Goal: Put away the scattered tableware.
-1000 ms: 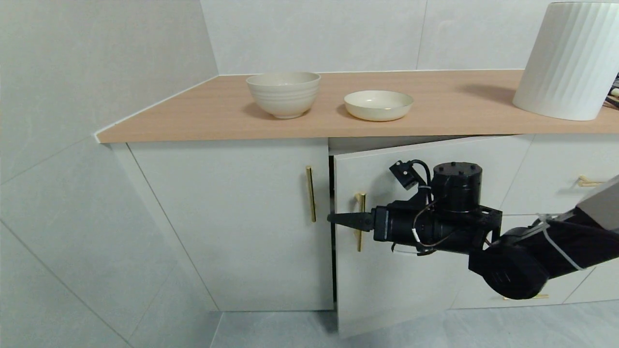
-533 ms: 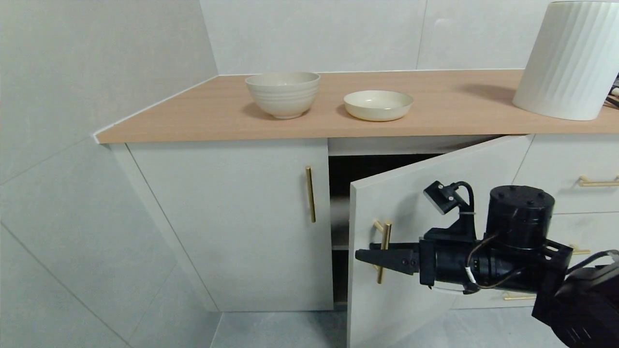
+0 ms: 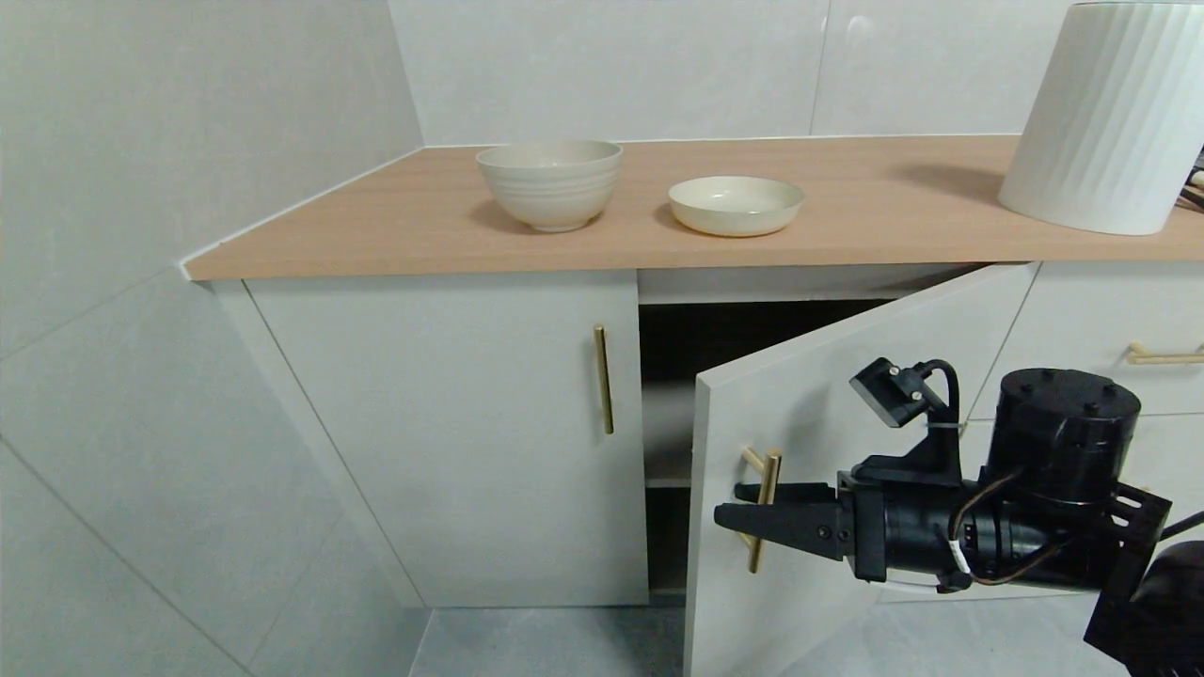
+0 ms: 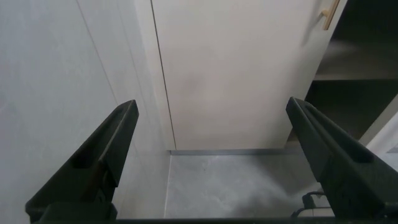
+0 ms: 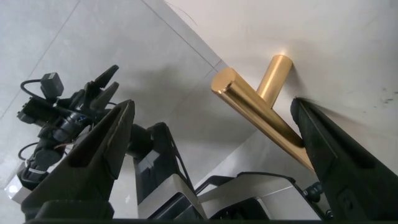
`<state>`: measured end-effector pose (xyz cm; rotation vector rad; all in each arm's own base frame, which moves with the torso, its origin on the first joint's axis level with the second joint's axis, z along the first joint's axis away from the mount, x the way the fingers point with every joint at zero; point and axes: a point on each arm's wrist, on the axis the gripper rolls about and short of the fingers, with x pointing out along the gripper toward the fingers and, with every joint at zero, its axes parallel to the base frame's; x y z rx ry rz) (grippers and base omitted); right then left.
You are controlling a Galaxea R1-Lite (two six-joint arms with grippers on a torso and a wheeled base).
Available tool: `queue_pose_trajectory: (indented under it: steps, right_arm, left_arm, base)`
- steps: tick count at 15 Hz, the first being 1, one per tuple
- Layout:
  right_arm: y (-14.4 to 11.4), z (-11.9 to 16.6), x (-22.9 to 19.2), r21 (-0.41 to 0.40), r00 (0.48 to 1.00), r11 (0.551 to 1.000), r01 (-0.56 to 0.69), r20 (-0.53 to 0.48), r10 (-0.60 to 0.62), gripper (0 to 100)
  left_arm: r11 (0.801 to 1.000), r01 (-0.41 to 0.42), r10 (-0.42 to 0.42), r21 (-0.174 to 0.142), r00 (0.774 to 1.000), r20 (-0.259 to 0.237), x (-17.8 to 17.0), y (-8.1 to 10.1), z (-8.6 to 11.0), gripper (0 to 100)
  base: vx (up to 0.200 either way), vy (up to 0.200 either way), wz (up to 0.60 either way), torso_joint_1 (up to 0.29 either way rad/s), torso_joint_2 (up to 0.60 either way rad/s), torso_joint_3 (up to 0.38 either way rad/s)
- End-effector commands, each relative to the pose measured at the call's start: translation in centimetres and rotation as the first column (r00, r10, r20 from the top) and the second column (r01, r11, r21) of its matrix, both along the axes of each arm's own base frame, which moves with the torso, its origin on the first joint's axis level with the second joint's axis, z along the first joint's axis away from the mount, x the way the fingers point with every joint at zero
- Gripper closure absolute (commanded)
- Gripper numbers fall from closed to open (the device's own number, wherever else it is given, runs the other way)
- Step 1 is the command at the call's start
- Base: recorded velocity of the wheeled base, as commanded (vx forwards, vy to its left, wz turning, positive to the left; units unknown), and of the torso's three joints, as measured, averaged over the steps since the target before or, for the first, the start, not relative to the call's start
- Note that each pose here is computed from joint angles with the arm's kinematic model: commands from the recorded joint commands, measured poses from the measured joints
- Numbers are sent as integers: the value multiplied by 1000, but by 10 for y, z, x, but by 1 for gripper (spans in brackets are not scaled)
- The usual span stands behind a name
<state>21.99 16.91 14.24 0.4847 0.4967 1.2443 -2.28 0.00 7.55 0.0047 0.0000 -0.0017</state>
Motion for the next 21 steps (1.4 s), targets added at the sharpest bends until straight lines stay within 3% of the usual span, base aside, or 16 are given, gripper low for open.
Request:
queue_pose_trajectory:
  steps: [1,5,6,7,9,10,11,12,14,15,16,18,19,20,21]
  right_arm:
    - [0,1,-1,3,1000,1000,-2,3,2,0]
    - [1,1,-1,1,1000,1000,-6,1,6,0]
    - [0,1,-1,2,1000,1000,-8,2,8,0]
    - [1,1,-2,3,1000,1000,-21,0,21,0]
    - [1,1,-2,3,1000,1000,-27,-1,27,0]
    - [1,0,-1,2,1000,1000,-27,-2,27,0]
    - [1,0,-1,2,1000,1000,-31,-3,31,0]
    - [1,0,-1,2,999,999,-34,-4,34,0]
    - [2,0,-2,3,999,999,-37,-2,37,0]
    - [3,0,-3,3,999,999,-41,-2,41,0]
    - [6,0,-5,4,998,998,-55,-1,55,0]
    - [8,0,-8,3,998,998,-69,0,69,0]
    - [8,0,-8,3,998,998,-69,-1,69,0]
    - [9,0,-8,2,998,998,-70,-2,70,0]
    - [9,-1,-8,1,997,997,-72,-3,72,0]
  left_arm:
    - [1000,0,0,5,1000,0,0,0,0,0]
    - [999,30,-31,16,999,26,-2,-1,7,0]
    - [997,76,-76,17,995,58,-6,-2,19,0]
    - [986,164,-165,18,985,54,-12,-4,44,0]
    - [955,297,-297,-7,953,-53,-5,-7,85,0]
    - [938,347,-347,-16,935,-76,1,-8,95,0]
    - [882,469,-471,-45,875,-108,17,-11,121,0]
    - [838,539,-545,-79,827,-139,32,-12,135,0]
    - [706,682,-708,-192,673,-216,79,-18,158,0]
    - [686,697,-727,-208,648,-227,87,-19,161,0]
    - [636,720,-771,-279,573,-278,121,-28,164,0]
    - [552,744,-831,-376,459,-313,160,-50,154,0]
    - [531,745,-845,-403,433,-314,167,-57,151,0]
    - [465,719,-884,-517,344,-318,188,-82,132,0]
    - [452,701,-891,-552,329,-311,198,-91,119,0]
  base:
    - [0,0,0,0,0,0]
    - [0,0,0,0,0,0]
    - [0,0,0,0,0,0]
    - [0,0,0,0,0,0]
    - [0,0,0,0,0,0]
    - [0,0,0,0,0,0]
    - [0,0,0,0,0,0]
    - [0,0,0,0,0,0]
    - [0,0,0,0,0,0]
    - [0,0,0,0,0,0]
    - [0,0,0,0,0,0]
    - [0,0,0,0,0,0]
    - [0,0,0,0,0,0]
    - [0,0,0,0,0,0]
    - [0,0,0,0,0,0]
